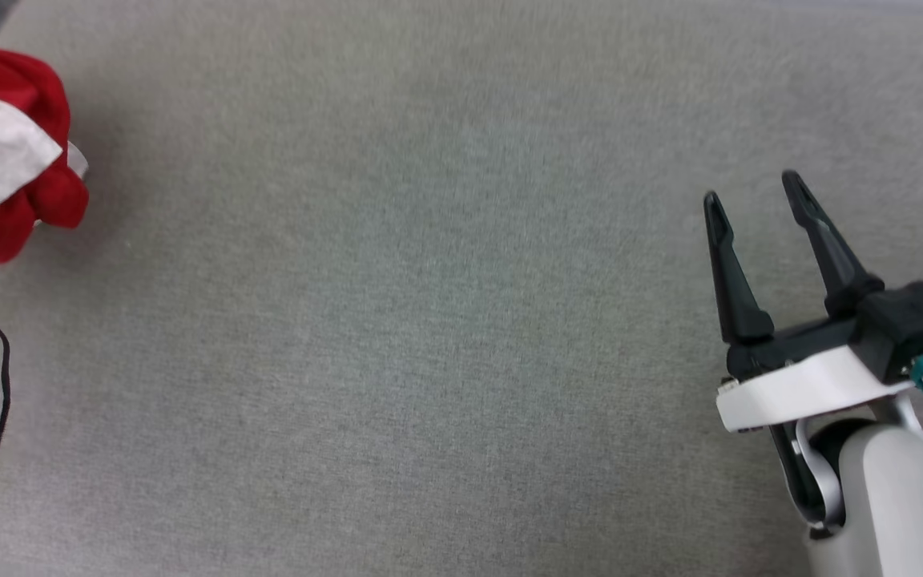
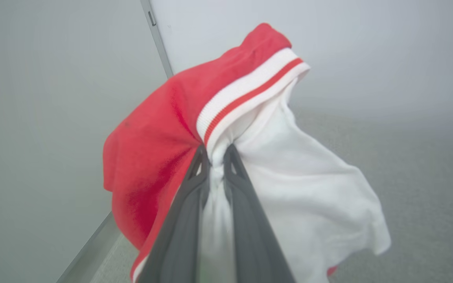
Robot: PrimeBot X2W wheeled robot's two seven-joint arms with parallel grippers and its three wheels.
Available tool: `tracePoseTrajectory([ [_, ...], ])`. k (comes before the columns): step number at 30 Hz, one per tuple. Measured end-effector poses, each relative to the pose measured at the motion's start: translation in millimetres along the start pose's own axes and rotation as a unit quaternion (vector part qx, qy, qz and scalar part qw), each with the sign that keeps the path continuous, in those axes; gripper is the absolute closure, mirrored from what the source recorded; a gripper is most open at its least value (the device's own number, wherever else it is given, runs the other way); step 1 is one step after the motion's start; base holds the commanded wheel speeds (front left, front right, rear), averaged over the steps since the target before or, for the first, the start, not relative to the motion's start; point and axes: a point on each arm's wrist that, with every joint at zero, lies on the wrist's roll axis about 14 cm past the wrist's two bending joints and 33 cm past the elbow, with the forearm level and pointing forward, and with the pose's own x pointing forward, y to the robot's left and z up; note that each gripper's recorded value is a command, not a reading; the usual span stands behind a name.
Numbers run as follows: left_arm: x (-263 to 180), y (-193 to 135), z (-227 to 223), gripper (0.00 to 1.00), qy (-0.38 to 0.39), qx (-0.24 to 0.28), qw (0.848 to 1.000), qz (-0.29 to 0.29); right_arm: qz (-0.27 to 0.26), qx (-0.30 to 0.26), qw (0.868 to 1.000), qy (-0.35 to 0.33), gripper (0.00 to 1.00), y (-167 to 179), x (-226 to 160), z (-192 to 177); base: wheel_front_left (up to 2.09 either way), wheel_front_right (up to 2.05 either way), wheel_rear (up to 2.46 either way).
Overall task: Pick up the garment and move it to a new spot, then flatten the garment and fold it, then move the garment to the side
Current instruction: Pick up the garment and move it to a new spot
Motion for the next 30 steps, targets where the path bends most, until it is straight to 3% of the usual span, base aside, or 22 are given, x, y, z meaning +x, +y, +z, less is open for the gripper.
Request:
tracePoseTrajectory([
  [8, -25, -44, 82, 1.0, -0.172, -0.027, 0.983, -0.05, -0.03, -0.008, 0.999, -0.018, 0.0, -12, -32, 31, 0.0, 0.0, 0.0],
  [12, -35, -95, 95, 1.0, -0.21, -0.049, 0.971, -0.101, -0.054, -0.012, 0.998, -0.02, 0.0, -25, -52, 40, 0.0, 0.0, 0.0],
  [15, -51, -152, 101, 1.0, -0.233, -0.072, 0.957, -0.157, -0.083, -0.02, 0.996, -0.024, 0.0, -40, -72, 50, 0.0, 0.0, 0.0],
  [23, -109, -277, 88, 1.0, -0.235, -0.111, 0.918, -0.298, -0.141, -0.031, 0.989, -0.022, 0.0, -67, -117, 61, 0.0, 0.0, 0.0],
  [30, -165, -361, 12, 1.0, -0.143, -0.099, 0.893, -0.415, -0.172, -0.025, 0.985, -0.013, 0.0, -81, -137, 59, 0.0, 0.0, 0.0],
])
